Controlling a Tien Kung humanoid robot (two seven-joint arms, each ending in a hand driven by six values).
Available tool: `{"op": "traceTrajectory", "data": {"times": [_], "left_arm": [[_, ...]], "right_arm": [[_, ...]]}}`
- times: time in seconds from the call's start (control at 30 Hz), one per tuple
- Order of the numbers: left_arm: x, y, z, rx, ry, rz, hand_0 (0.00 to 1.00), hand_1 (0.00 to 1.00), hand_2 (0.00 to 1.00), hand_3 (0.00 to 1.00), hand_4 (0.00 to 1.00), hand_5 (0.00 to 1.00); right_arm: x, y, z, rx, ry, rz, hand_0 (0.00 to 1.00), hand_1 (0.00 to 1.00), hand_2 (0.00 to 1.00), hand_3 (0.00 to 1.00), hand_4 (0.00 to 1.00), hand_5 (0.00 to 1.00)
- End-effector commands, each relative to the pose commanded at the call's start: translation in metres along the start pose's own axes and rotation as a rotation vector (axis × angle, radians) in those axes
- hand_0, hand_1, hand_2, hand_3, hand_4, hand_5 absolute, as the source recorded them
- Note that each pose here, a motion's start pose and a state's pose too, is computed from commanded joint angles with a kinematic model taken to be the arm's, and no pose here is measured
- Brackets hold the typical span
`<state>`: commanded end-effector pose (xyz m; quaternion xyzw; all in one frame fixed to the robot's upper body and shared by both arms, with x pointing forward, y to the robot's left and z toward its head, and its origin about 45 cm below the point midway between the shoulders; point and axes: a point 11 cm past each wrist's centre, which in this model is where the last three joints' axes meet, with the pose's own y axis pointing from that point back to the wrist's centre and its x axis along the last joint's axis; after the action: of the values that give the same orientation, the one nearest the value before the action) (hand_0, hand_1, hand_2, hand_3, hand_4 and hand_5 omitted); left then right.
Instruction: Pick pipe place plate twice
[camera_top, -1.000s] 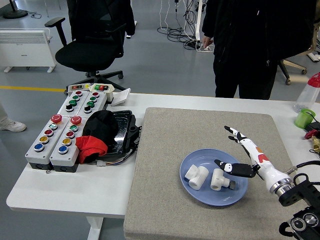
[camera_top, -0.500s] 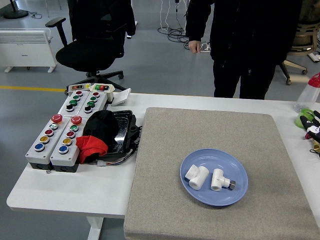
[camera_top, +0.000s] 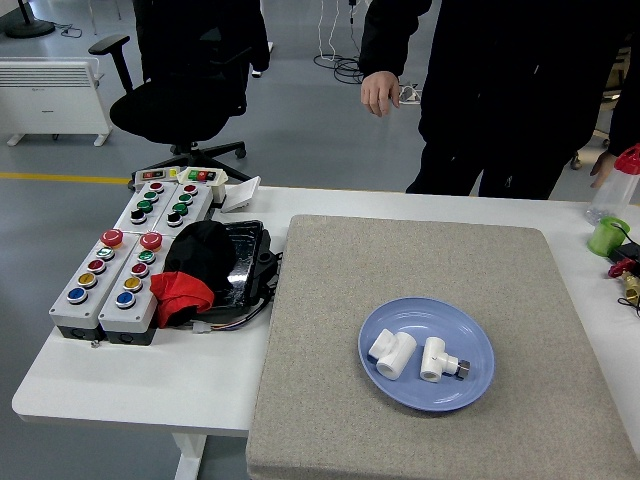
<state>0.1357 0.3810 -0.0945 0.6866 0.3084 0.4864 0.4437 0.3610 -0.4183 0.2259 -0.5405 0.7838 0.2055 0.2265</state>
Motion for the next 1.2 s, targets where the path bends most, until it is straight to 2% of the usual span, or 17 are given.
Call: {"op": "traceTrajectory", "data": {"times": [0.2,0.57,0.9,0.93,1.2], "left_arm": [[0.0,-0.001,-0.003,0.01,-0.014,0.004,0.659,0.63,0.646,0.589,0.447,0.998],[-0.002,0.0,-0.004,0.019,-0.036,0.005,0.66,0.629,0.645,0.59,0.446,0.998],[0.002,0.0,-0.004,0.021,-0.051,0.01,0.66,0.629,0.645,0.59,0.444,0.998],[0.003,0.0,-0.004,0.021,-0.05,0.012,0.66,0.628,0.642,0.59,0.441,0.998],[0.006,-0.001,-0.005,0.022,-0.042,0.02,0.66,0.628,0.642,0.59,0.441,0.998]], "right_arm": [[0.023,0.008,-0.004,0.009,-0.139,0.053,0.847,0.816,0.892,0.855,0.627,0.591],[0.046,0.019,0.0,-0.003,-0.178,0.103,0.833,0.796,0.875,0.84,0.614,0.647],[0.045,0.017,0.0,-0.012,-0.187,0.098,0.834,0.796,0.868,0.833,0.608,0.661],[0.044,0.017,0.0,-0.017,-0.186,0.095,0.836,0.8,0.855,0.834,0.574,0.786],[0.046,0.017,0.0,-0.027,-0.195,0.097,0.834,0.799,0.854,0.831,0.575,0.796]]}}
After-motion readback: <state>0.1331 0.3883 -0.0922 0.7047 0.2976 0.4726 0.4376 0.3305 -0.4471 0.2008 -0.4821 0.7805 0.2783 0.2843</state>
